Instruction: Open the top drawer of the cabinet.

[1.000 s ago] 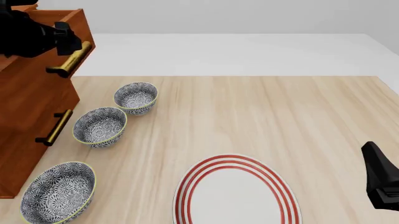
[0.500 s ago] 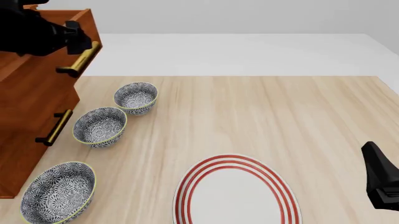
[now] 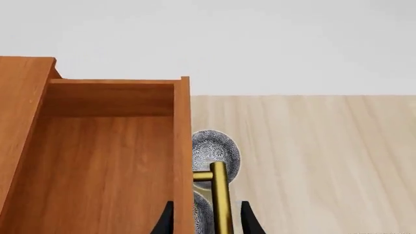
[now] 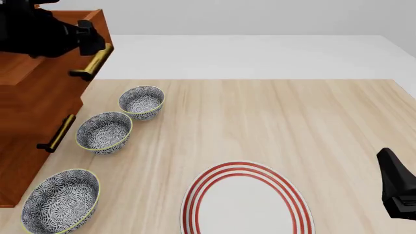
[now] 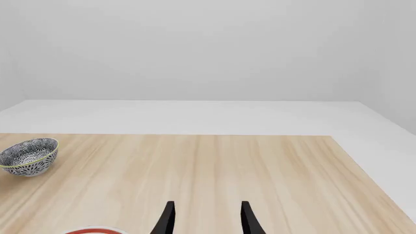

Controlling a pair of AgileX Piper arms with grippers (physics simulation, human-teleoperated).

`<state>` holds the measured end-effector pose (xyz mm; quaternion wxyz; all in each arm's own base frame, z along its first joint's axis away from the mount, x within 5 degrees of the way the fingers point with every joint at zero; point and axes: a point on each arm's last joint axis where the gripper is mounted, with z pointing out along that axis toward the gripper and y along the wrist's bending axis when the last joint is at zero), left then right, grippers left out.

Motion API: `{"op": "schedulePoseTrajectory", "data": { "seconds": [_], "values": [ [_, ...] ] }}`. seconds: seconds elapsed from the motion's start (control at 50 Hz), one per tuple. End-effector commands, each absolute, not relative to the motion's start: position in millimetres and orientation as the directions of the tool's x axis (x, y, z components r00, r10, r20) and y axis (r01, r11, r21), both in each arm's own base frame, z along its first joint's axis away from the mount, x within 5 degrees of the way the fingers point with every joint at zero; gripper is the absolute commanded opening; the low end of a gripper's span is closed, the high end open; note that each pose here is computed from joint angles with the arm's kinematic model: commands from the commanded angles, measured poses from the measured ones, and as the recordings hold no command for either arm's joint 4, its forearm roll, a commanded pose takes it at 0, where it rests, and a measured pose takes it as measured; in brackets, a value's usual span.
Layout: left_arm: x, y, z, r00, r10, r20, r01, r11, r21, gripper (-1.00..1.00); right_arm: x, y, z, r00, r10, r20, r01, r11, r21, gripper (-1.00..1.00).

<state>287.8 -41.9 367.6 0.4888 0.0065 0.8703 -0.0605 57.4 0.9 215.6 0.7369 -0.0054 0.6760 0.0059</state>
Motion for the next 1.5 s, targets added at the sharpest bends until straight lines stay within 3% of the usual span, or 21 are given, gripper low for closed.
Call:
{"op": "schedulePoseTrajectory", "data": {
  "seconds": [0.02, 0.56, 1.5],
  "values": [
    [313.4, -57.9, 303.4, -0.675, 0.035, -0.737, 0.123, 0.99, -0.065, 1.0, 57.4, 0.9, 215.6, 0.086, 0.001, -0.996, -0.016, 1.0, 0.0, 1.0],
    [317.3, -83.7, 280.5, -0.69, 0.059, -0.721, 0.174, 0.981, -0.087, 1.0, 57.4, 0.9, 215.6, 0.086, 0.002, -0.996, -0.016, 1.0, 0.0, 1.0],
    [307.8, -112.2, 276.7, -0.698, 0.088, -0.71, 0.236, 0.965, -0.113, 1.0, 57.3, 0.9, 215.6, 0.086, 0.002, -0.996, -0.016, 1.0, 0.0, 1.0]
  ]
}}
